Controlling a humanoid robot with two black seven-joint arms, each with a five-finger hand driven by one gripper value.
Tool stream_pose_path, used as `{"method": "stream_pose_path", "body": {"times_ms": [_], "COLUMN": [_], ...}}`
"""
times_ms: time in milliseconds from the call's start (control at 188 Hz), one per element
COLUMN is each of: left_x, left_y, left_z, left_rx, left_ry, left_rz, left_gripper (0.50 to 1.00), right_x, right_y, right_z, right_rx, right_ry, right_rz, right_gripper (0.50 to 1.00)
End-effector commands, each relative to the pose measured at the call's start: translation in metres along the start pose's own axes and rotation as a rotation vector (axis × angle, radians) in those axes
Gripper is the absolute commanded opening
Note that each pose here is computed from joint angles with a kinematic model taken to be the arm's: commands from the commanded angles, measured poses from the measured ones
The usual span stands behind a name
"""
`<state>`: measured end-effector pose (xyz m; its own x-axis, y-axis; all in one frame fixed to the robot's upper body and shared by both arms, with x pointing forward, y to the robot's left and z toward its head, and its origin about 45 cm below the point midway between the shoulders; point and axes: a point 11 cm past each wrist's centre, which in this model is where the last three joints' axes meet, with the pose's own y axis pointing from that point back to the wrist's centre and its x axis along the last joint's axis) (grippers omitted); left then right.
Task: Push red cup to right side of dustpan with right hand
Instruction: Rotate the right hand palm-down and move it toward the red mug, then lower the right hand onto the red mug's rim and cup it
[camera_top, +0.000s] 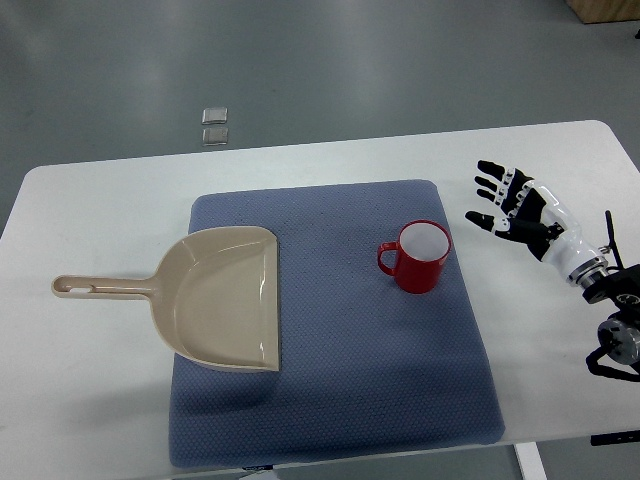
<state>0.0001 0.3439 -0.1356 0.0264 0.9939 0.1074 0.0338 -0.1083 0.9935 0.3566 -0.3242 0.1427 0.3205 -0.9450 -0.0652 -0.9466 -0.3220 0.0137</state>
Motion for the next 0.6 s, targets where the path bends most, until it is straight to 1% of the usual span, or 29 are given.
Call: {"method": "stream_pose_path", "body": {"times_ms": [0,223,483,595], "left_x": [0.0,0.0,0.0,0.0], "left_y": [0.0,0.0,0.0,0.0], "left_z": [0.0,0.0,0.0,0.0], "left_rx": [0.0,0.0,0.0,0.0], "left_ry": [0.0,-0.001,0.0,0.0], "left_rz": [0.0,0.0,0.0,0.0], "left_gripper": [1.0,1.0,1.0,1.0], "right_x": [-0.008,-0.016,-0.024,-0.021], "right_y": [0.003,0.005,0.005,0.001], "right_z": [0.005,0.01,0.007,0.0], "right_rx": [-0.015,-0.035,-0.027,0.002], "right_ry": [0.045,0.128,0.07,0.05], "right_rz": [-0.043,-0.107,-0.164,-0.152], "right_gripper": [0.926,0.926,0.924,0.926]}}
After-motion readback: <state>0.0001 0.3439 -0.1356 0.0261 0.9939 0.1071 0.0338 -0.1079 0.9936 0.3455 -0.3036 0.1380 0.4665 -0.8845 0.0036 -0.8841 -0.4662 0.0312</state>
